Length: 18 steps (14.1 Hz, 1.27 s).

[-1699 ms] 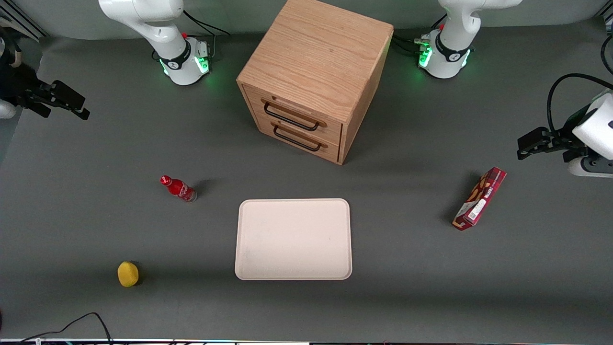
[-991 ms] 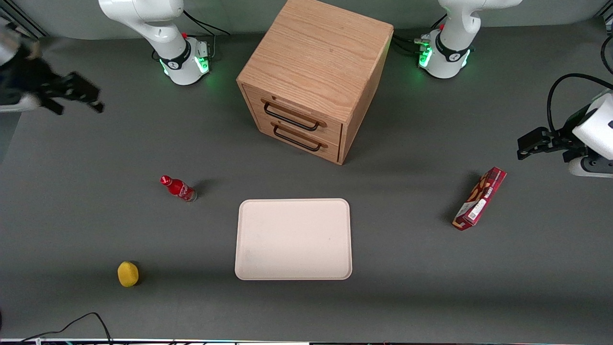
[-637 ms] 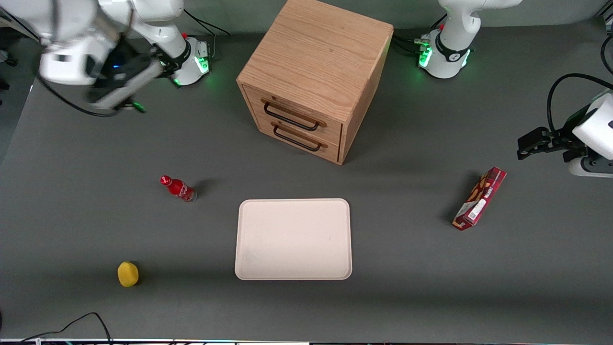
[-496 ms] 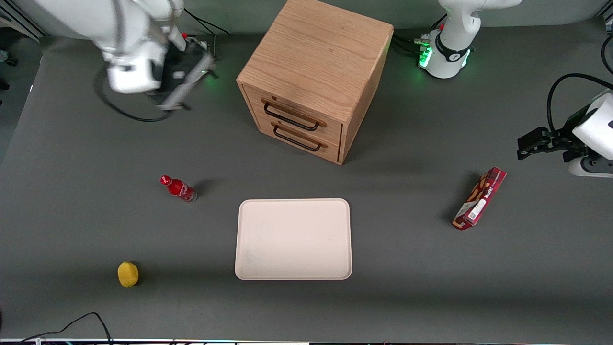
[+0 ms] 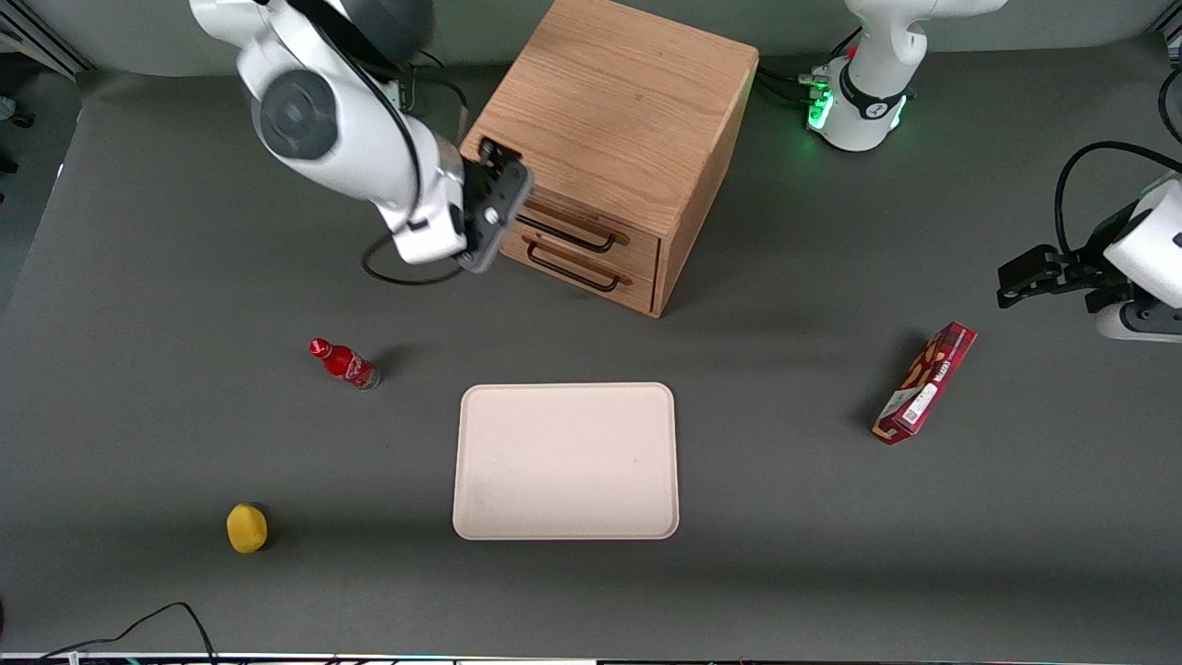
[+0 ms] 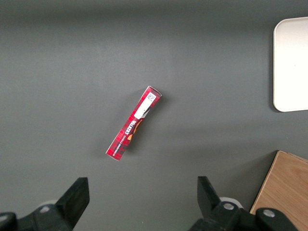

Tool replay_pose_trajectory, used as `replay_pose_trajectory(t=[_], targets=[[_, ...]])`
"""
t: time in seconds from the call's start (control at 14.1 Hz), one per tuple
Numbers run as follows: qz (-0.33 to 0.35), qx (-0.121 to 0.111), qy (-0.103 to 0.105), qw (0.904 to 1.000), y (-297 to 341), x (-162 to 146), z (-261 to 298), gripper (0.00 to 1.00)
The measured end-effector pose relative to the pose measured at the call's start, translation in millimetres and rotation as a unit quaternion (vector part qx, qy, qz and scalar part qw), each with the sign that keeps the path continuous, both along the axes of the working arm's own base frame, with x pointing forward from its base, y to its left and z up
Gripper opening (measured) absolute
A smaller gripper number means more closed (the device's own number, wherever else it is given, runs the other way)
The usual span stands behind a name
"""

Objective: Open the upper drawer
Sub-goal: 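Move the right gripper to the upper drawer's black handle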

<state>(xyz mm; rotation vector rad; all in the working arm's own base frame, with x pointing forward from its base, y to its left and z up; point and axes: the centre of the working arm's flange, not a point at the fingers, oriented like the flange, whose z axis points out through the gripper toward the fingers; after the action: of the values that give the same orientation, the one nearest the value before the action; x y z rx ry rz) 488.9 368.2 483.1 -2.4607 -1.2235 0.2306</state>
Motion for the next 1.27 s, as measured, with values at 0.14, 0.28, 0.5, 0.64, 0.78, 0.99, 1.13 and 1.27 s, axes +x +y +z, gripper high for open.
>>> replay_pose_trajectory(t=[0.14,0.28,0.5,0.64,0.78,0.99,1.13,1.27], targets=[[-0.014,0.002,0.010,0.9998,8.1,-1.5,-28.1,1.00],[-0.026,0.004,0.014,0.9995,15.2,-3.2,-40.0,1.00],[-0.034,0.006,0.016,0.9993,20.9,-6.3,-54.9,1.00],[-0.033,0.005,0.017,0.9993,26.6,-13.5,-65.1,1.00],[-0.035,0.003,0.017,0.9992,28.7,-17.0,-71.5,1.00],[-0.040,0.004,0.015,0.9991,28.1,-16.9,-77.1,1.00],[-0.040,0.004,0.015,0.9991,28.1,-16.8,-77.3,1.00],[-0.040,0.005,0.015,0.9991,28.2,-16.4,-79.0,1.00]])
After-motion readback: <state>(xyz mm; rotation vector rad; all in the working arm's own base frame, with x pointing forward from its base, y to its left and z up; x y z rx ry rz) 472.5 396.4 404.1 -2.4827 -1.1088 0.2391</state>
